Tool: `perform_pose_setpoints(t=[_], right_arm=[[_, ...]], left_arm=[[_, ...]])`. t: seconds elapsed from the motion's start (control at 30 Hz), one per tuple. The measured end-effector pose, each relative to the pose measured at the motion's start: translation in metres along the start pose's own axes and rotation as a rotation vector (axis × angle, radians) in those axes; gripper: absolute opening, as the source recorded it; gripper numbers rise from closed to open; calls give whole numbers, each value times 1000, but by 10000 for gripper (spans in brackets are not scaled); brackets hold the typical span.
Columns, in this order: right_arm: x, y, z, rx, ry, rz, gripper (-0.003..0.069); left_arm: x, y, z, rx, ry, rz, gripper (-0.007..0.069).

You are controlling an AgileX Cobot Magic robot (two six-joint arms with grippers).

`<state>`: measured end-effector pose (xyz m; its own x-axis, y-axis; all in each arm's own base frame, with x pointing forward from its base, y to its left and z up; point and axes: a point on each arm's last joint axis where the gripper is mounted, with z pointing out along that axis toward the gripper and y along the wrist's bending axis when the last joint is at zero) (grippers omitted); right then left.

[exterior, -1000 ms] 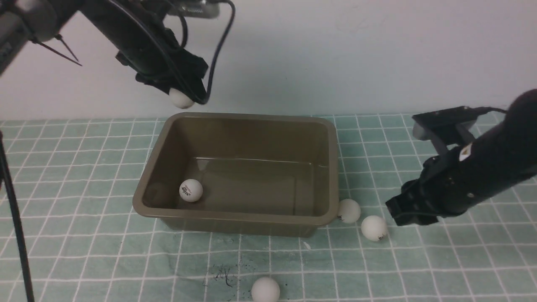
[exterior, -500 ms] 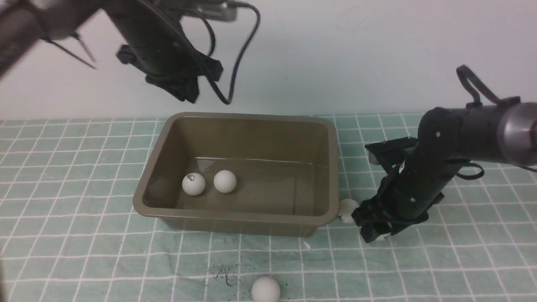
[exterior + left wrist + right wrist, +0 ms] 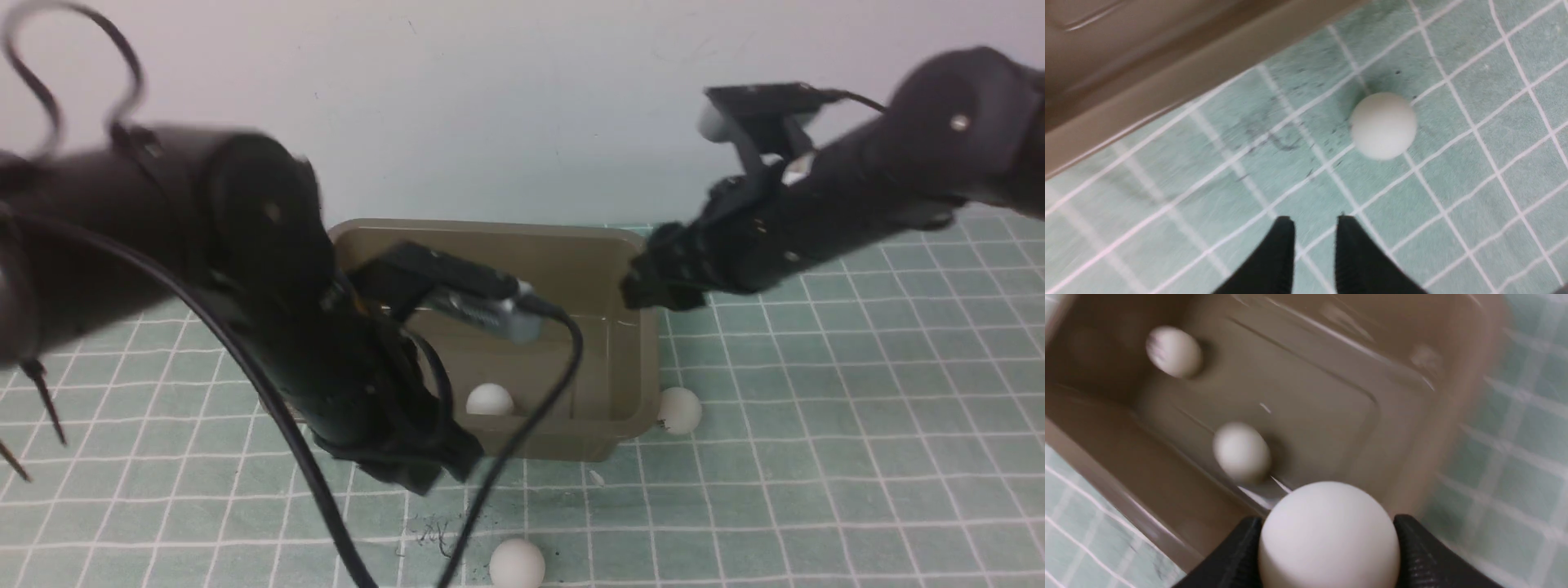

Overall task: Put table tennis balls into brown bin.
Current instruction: 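Release the ping pong ball into the bin and lift the gripper away, then reach for and grasp a ping pong ball on the table beside the basket, then drop the ball into the bin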

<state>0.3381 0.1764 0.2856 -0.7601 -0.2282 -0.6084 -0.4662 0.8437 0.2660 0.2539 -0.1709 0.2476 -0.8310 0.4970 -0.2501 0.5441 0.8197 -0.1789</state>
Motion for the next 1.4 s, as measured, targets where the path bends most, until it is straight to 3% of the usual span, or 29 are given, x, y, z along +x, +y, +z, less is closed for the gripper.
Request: perform_pose_setpoints(t=[0.07,0.23,0.37,0.43,0.5,0.53,0.6,0.63,0.73,0.83,0.93,1.07,1.2,1.27,1.4], right_arm=[[-9,0,7,-4,-4,-8,402],[-32,-2,5,3,39,-64,612],[-36,-10,-20,88,68,-83,622],[-36,-19,-34,156,85,-75,598],[-33,-40,-55,264,116,-32,537],[-33,-40,-55,263,116,-32,531],[-25,-61,-69,336,149,33,451],[-20,-68,-72,349,162,55,417],[6,-86,-61,352,228,130,333],[35,-90,-32,287,223,179,296],[49,-85,-12,230,185,177,302],[56,-72,18,141,142,117,365],[58,-69,56,79,165,116,482],[61,-72,67,74,185,122,506],[72,-80,91,73,248,139,526]], left_arm=[[-2,-4,13,5,-1,14,262],[-12,-20,50,38,-14,42,519],[-11,-28,83,44,45,55,594],[-10,-27,95,43,79,54,592],[-7,-25,114,38,131,44,529],[-7,-24,115,37,135,44,518],[-10,-24,114,36,135,36,352],[-10,-24,113,37,147,38,331],[-17,-24,86,55,170,44,346],[-30,-24,22,57,38,63,346],[-33,-20,-18,43,-78,67,346],[-34,-1,-57,-38,-239,77,346],[-44,30,-41,-129,-241,62,346],[-50,38,-26,-138,-220,49,356],[-66,50,0,-137,-185,-6,526]])
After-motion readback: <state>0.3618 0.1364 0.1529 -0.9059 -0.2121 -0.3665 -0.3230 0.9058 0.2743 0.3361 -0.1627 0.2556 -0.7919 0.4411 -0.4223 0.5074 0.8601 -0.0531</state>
